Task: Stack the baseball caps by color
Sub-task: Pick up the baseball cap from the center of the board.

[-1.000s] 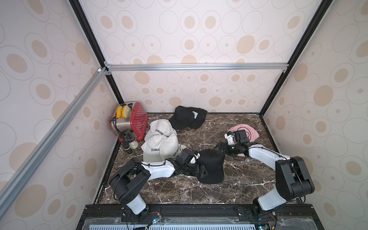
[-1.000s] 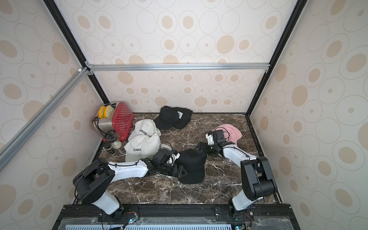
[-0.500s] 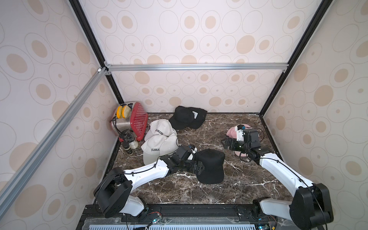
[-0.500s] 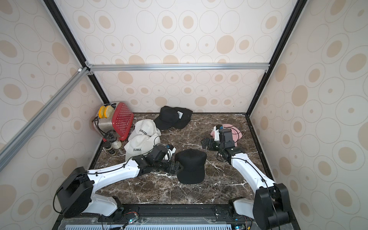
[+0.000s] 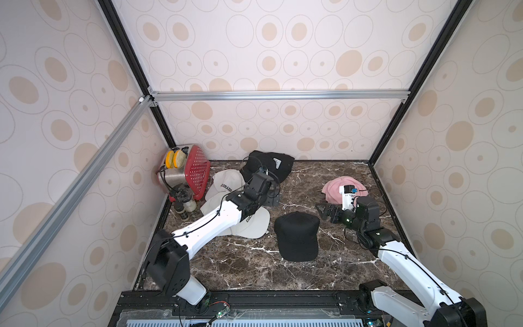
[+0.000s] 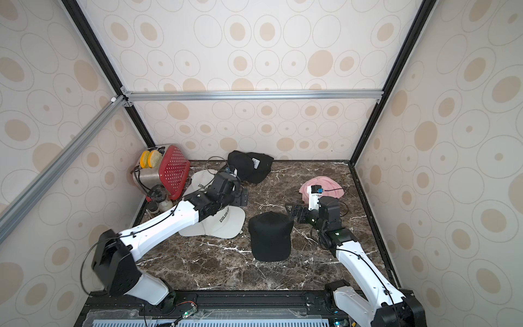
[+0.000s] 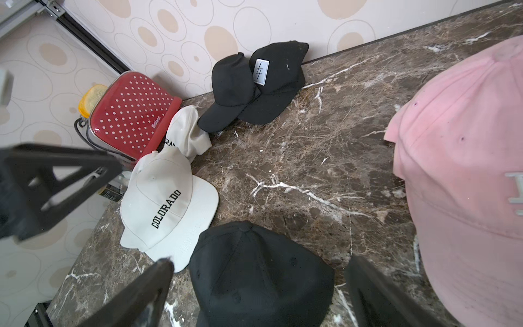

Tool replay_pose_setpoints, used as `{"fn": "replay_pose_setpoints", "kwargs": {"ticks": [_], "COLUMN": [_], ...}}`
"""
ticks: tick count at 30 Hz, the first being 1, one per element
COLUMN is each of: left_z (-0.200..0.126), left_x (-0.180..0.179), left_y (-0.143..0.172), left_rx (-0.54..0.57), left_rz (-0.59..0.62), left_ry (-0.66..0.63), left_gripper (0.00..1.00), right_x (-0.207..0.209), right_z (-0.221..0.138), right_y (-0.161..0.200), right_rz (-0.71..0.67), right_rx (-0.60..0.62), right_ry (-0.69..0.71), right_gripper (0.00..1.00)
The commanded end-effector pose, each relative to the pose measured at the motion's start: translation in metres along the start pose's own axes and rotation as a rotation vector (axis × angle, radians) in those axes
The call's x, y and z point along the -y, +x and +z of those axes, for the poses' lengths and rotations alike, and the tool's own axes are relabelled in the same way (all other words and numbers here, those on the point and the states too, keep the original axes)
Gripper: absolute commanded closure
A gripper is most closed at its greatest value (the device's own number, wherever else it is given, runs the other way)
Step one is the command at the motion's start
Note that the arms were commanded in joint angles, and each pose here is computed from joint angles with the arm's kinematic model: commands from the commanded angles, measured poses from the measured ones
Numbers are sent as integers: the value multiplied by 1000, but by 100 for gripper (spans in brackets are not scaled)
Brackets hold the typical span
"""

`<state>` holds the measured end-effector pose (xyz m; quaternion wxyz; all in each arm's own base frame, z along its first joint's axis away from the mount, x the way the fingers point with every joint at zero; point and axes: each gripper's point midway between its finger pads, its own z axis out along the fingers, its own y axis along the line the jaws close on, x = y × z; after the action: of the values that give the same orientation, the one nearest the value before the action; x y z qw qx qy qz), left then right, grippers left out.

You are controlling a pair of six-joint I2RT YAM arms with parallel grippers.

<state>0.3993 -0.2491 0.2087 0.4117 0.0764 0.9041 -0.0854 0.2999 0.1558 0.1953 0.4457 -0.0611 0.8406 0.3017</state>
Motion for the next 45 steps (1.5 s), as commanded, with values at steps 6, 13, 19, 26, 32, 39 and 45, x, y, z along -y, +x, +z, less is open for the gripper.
{"fn": "replay_pose_setpoints", "kwargs": {"ticks": [6, 13, 19, 26, 32, 39, 45], "left_z": [83, 156, 184, 192, 200, 212, 223], "left_x": [16, 3, -20, -60, -83, -101, -101], "left_y": [-29, -39, -34, -18, -10, -4, 12], "left_rx": [-52, 33, 92, 150, 168, 177, 141], "left_rz": [-248, -439, -644, -751, -786, -796, -847], "left_ry": [197, 135, 118, 34, 16, -7, -10], "left_gripper": [1, 1, 1, 1, 1, 5, 7], "right_x": [7, 10, 13, 17, 18, 18, 19], "right_z": [-3, 0, -5, -10, -9, -5, -3], "right_y": [9, 18, 28, 32, 33, 37, 39], "right_rz": [-39, -33, -48, -71, -74, -64, -58], "right_rx": [-52, -113, -153, -164, -169, -195, -204], "right_ry": [41, 55, 70, 97, 98, 92, 89], "right_gripper": [0, 0, 0, 1, 1, 1, 1]}}
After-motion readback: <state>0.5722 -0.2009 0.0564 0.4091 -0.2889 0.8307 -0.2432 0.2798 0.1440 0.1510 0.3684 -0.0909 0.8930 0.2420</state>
